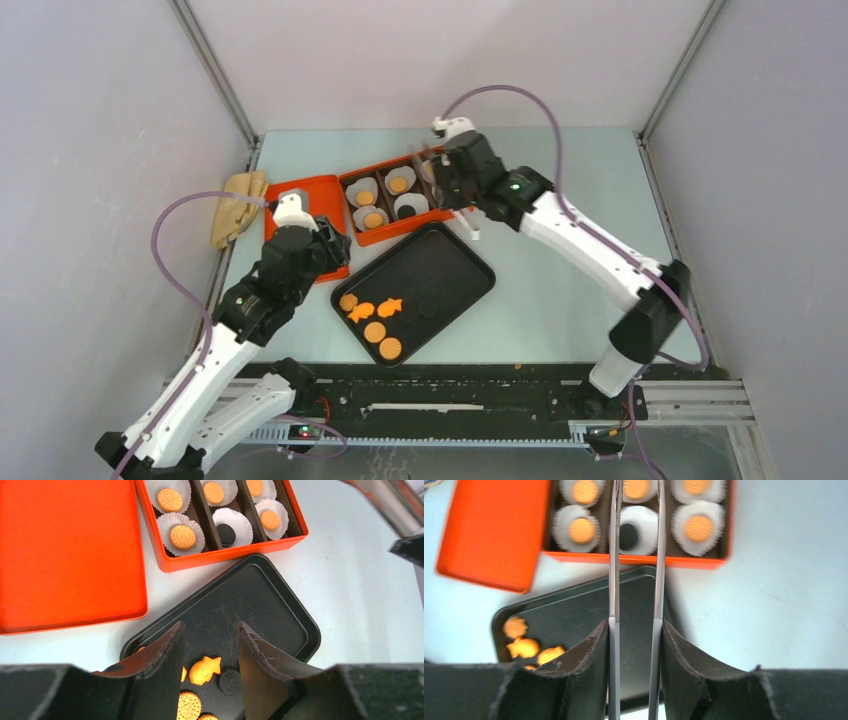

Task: Pack the cookies

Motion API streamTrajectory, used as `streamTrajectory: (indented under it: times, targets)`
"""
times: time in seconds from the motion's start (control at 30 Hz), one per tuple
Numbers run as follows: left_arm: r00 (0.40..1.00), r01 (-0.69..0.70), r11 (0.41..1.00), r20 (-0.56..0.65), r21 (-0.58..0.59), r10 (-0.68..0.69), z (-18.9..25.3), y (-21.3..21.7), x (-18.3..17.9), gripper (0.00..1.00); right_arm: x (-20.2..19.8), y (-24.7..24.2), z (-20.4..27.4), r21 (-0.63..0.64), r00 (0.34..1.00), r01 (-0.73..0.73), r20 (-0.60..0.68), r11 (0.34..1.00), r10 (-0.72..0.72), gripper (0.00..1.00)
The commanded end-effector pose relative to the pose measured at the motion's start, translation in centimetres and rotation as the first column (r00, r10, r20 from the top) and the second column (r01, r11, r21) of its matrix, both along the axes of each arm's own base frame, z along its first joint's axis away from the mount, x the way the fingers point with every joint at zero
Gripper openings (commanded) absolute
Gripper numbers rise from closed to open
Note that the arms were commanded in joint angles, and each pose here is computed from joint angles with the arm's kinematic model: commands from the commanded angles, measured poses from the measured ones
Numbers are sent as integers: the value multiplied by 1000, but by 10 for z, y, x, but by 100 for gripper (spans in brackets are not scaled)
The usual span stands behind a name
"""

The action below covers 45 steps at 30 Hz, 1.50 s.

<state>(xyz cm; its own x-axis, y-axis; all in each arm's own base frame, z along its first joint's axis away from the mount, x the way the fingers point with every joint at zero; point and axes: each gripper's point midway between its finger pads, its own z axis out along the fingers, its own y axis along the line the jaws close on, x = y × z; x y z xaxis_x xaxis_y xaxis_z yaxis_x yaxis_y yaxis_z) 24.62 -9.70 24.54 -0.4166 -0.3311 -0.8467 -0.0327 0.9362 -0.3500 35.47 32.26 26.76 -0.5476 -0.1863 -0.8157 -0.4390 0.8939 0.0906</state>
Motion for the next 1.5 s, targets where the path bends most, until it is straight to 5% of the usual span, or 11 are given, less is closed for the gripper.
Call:
streamTrajectory:
  times: [0.0, 0.23, 0.53, 0.87, 1.1, 1.23, 1.47]
  targets:
    - [997, 37, 999, 71, -35, -35, 30, -13, 14, 47, 23, -92, -26, -47, 966, 259, -8, 965, -260, 23]
    - [997, 65, 997, 51, -47, -63, 27, -24, 21, 43, 57, -205, -107, -115, 850, 489, -159, 865, -502, 24]
    - [998, 57, 998, 27, -42, -56, 20, -22, 18, 43, 129, -234, -182, -246, 798, 467, -297, 849, -524, 26]
    - [999, 49, 998, 12, -26, -48, 13, -21, 20, 45, 92, -261, -243, -347, 690, 470, -429, 812, -583, 29]
    - [998, 69, 997, 5, -47, -69, 12, -28, 22, 45, 84, -302, -248, -487, 585, 518, -398, 703, -707, 46]
    - [998, 65, 997, 4, -49, -65, 10, -28, 22, 45, 82, -309, -246, -491, 582, 520, -396, 699, -710, 60]
    - [997, 71, 996, 21, -59, -70, 17, -29, 22, 51, 96, -293, -193, -317, 697, 558, -322, 767, -641, 69]
